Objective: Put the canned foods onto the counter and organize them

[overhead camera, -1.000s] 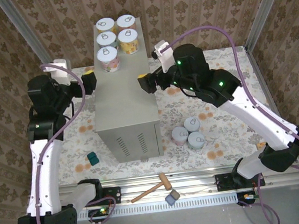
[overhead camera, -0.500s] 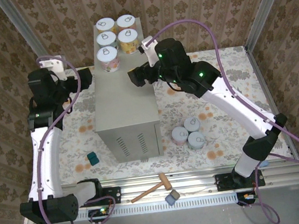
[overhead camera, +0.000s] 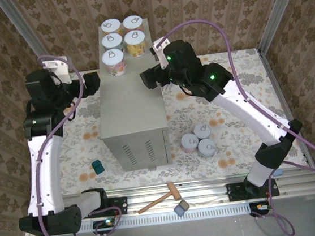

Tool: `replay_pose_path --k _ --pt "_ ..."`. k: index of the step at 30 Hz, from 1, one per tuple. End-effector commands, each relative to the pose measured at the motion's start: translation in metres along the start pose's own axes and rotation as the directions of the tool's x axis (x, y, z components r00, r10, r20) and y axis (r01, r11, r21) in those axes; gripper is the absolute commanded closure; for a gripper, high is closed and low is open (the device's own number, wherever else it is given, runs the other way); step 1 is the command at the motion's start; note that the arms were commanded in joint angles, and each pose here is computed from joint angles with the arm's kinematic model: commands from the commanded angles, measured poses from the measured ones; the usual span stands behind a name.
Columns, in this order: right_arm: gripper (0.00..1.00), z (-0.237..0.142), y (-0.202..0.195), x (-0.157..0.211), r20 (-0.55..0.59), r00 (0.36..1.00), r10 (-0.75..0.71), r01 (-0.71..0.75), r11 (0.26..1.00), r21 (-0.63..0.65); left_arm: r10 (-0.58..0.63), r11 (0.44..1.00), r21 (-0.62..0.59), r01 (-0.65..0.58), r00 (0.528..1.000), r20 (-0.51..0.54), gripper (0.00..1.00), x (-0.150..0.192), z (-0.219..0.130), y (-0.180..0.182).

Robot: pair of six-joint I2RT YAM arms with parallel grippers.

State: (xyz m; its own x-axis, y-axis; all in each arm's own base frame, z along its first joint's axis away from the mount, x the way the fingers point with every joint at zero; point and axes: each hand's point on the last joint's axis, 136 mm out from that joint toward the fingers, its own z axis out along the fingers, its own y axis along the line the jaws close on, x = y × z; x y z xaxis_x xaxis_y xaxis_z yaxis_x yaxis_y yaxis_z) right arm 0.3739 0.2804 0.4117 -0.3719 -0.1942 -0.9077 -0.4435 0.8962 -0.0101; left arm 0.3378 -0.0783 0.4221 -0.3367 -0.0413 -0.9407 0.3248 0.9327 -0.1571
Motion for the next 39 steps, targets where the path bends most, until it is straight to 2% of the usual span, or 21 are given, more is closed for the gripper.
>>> replay_pose_path --k 1,4,8,15,19,26,35,39 --pt "0.02 -0.028 -0.03 0.003 0.013 0.999 0.03 -0.031 0.996 0.089 0.069 0.988 0.142 -0.062 0.997 -0.041 0.0 0.004 -0.031 -0.042" --pt "0.02 -0.04 -0.048 0.018 -0.003 0.999 0.05 -0.049 0.99 0.133 0.095 0.963 0.259 -0.072 0.992 -0.078 0.0 0.007 -0.046 -0.074" --pt "0.02 -0.06 -0.07 0.045 -0.024 0.995 0.097 -0.091 0.978 0.189 0.147 0.903 0.419 -0.101 0.986 -0.08 0.0 0.009 -0.065 -0.121" --pt "0.0 -0.075 -0.097 0.118 -0.152 0.969 0.196 -0.141 0.939 0.314 0.235 0.794 0.592 -0.135 0.967 -0.094 0.0 0.023 -0.081 -0.18" --pt "0.0 -0.073 -0.102 0.164 -0.22 0.938 0.266 -0.177 0.917 0.357 0.273 0.752 0.643 -0.148 0.957 -0.099 0.0 0.031 -0.083 -0.201" --pt "0.0 -0.046 -0.105 0.244 -0.335 0.859 0.388 -0.217 0.867 0.448 0.35 0.674 0.715 -0.184 0.933 -0.089 0.0 0.044 -0.086 -0.234" --pt "0.0 0.0 -0.103 0.323 -0.41 0.758 0.506 -0.229 0.796 0.56 0.41 0.649 0.73 -0.215 0.907 -0.097 0.0 0.054 -0.075 -0.251" --pt "0.0 0.011 -0.104 0.343 -0.401 0.739 0.541 -0.241 0.768 0.593 0.424 0.623 0.753 -0.214 0.901 -0.095 0.0 0.059 -0.076 -0.261"
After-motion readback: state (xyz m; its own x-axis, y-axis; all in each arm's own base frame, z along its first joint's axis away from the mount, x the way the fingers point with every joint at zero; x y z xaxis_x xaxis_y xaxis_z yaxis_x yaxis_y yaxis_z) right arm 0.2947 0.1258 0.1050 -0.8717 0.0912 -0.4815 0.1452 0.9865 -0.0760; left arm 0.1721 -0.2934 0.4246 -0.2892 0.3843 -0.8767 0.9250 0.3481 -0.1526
